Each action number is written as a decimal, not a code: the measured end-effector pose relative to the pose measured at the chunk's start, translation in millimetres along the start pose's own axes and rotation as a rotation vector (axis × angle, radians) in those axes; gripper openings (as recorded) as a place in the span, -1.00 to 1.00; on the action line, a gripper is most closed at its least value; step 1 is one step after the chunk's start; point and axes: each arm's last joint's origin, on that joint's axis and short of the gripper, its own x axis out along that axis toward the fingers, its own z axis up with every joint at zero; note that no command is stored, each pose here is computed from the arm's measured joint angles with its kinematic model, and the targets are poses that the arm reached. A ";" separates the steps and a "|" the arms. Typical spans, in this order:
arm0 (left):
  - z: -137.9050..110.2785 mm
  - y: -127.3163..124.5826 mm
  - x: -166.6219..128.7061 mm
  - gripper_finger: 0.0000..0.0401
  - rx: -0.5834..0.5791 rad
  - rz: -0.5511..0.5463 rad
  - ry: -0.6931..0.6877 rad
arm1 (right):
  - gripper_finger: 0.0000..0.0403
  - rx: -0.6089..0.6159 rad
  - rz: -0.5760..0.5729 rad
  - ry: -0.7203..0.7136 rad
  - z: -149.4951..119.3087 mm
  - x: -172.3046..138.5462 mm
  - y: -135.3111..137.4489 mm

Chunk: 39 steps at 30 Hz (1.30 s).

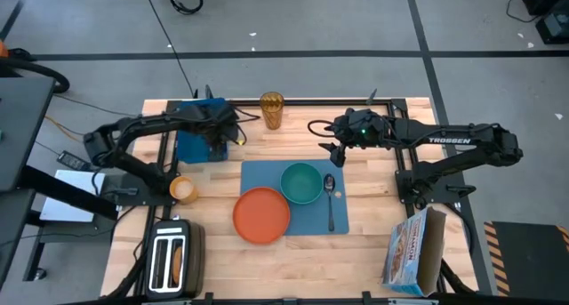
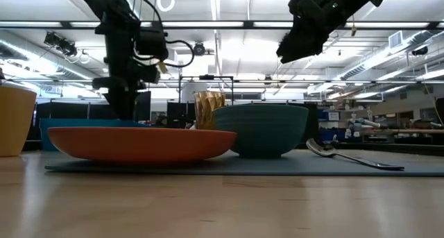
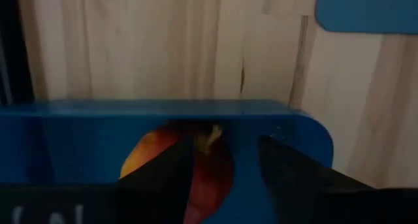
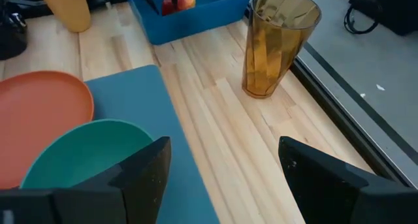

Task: Arrange a breakfast setting
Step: Put the red apple on the blue cutting board to the top of the orange plate

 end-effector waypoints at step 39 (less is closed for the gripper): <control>3.9 -0.7 42.7 -0.70 0.103 -0.002 0.201 | 0.43 0.017 0.048 0.094 -31.4 12.3 1.7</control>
